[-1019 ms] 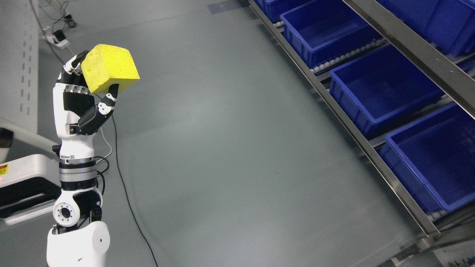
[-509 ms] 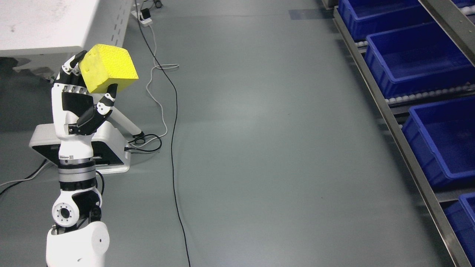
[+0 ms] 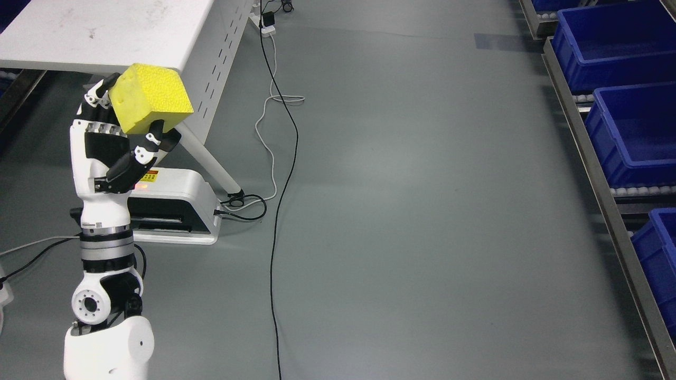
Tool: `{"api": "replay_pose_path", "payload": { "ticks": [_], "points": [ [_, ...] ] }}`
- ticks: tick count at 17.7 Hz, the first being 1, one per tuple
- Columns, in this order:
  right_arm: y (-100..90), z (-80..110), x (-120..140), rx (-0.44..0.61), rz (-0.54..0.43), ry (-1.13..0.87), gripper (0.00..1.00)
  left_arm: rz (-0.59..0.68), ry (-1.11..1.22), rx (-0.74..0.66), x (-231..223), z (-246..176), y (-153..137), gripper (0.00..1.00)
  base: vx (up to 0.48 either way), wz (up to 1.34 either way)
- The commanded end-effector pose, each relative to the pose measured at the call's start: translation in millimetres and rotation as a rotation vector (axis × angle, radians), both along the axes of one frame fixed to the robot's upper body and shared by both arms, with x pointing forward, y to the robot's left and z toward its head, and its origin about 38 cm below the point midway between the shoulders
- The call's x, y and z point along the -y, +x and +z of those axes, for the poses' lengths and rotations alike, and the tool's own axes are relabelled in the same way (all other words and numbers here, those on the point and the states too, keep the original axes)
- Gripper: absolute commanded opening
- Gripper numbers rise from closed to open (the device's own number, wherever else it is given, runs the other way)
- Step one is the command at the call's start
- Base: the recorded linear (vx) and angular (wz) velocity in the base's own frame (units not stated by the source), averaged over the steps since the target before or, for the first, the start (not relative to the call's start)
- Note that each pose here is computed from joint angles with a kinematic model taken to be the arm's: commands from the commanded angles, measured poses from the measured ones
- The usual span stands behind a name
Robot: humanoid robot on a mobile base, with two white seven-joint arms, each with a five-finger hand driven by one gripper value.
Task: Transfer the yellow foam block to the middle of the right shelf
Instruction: 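Hold the cube raised in the left hand while the robot turns and drives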
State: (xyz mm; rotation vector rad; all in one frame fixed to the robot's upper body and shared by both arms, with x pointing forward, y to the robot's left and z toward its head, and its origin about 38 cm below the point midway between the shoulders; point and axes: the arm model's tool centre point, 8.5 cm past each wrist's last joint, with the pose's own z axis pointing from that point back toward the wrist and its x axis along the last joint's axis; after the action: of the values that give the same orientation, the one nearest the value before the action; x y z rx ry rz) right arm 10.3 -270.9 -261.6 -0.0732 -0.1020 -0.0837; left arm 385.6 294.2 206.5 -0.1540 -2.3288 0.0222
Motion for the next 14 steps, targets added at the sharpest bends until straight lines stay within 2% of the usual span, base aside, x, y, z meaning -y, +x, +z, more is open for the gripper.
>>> {"api": "replay_pose_path", "payload": {
  "ticks": [1,7,14],
  "points": [
    [7.8,1.1,11.8,0.02,0.0,-0.019,1.0,0.009,0.017,0.0,-6.4,0.6,-1.4,0.44,0.141,-0.15],
    [7.8,1.1,11.8,0.02,0.002,-0.019,1.0,0.013,0.016,-0.006,-7.7,-1.7,-2.8,0.44,0.174,-0.27],
    [7.8,1.1,11.8,0.02,0.002,-0.019,1.0,0.011,0.017,-0.006,-7.1,-1.7,-2.7,0.44,0.259,-0.32]
  ]
}}
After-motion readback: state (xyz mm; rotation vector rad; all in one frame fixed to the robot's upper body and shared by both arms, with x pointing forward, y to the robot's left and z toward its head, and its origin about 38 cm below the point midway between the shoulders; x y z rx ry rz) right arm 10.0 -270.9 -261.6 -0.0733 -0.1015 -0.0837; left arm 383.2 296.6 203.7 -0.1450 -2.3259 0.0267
